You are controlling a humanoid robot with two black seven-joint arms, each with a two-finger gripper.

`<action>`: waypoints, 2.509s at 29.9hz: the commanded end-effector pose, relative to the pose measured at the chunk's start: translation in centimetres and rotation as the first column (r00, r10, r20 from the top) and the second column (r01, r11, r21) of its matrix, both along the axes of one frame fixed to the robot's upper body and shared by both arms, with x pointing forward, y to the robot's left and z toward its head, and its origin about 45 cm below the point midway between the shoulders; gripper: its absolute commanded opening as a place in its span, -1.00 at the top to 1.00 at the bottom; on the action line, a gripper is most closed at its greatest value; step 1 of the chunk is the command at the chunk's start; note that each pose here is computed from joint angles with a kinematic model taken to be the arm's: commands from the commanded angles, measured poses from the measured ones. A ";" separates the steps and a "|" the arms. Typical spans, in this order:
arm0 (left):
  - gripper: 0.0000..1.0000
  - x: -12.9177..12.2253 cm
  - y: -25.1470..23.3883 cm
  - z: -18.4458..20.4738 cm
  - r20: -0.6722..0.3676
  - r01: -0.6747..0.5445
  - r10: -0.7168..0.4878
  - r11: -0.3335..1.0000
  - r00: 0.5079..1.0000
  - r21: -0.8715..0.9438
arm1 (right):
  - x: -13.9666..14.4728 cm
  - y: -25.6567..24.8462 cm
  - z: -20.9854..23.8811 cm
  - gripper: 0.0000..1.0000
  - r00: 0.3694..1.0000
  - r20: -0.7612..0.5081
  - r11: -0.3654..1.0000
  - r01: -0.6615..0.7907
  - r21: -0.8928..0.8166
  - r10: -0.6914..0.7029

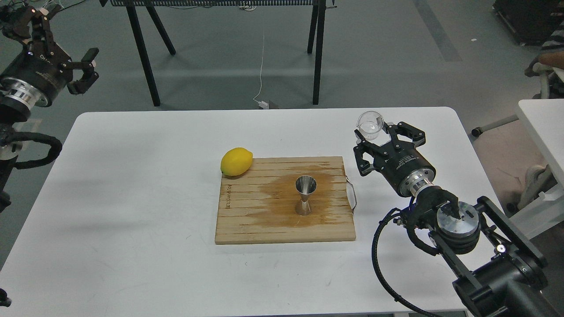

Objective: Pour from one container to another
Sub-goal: 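Lift the glass cup and move it above the metal jigger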

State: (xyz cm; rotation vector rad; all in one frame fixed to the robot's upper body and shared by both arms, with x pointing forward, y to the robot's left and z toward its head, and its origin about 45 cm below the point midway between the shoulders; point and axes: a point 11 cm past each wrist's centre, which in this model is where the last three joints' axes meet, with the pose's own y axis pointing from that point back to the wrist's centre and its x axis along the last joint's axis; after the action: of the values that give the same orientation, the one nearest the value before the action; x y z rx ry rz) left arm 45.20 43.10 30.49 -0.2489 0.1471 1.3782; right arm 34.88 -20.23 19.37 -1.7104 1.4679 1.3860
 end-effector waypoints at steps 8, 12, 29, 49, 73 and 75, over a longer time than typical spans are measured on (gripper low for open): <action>-0.99 -0.1 0.3 0.8 0.013 0.001 -0.001 1.000 1.000 0.012 | -0.8 3.1 0.4 0.54 0.991 0.030 0.970 -0.119 -0.210 0.128; -0.99 -0.1 0.4 0.9 0.015 -0.001 0.001 1.000 1.000 0.014 | -0.8 3.0 0.5 0.54 0.986 0.063 0.944 -0.129 -0.305 0.155; -0.99 0.0 0.6 1.6 0.025 -0.009 0.009 1.000 1.000 0.019 | -2.7 5.9 -0.3 0.54 0.924 0.074 0.786 -0.274 -0.554 0.374; -0.99 0.2 0.2 2.1 0.035 -0.004 0.003 1.000 0.999 0.022 | -4.0 6.0 -1.8 0.54 0.881 0.041 0.634 -0.307 -0.710 0.472; -0.99 0.0 1.2 3.1 0.046 -0.019 0.018 0.999 0.999 0.040 | -3.7 7.3 -1.1 0.54 0.824 0.059 0.517 -0.297 -0.802 0.564; -0.99 0.0 1.2 3.1 0.046 -0.019 0.018 0.999 0.999 0.040 | -3.7 7.4 -1.2 0.54 0.820 0.056 0.509 -0.298 -0.807 0.569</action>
State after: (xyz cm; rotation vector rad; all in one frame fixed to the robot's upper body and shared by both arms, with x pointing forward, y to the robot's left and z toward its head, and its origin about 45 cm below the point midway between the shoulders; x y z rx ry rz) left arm 45.18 44.25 33.54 -0.2472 0.0798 1.3909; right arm 31.24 -12.96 18.30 -2.8642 1.6069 0.5738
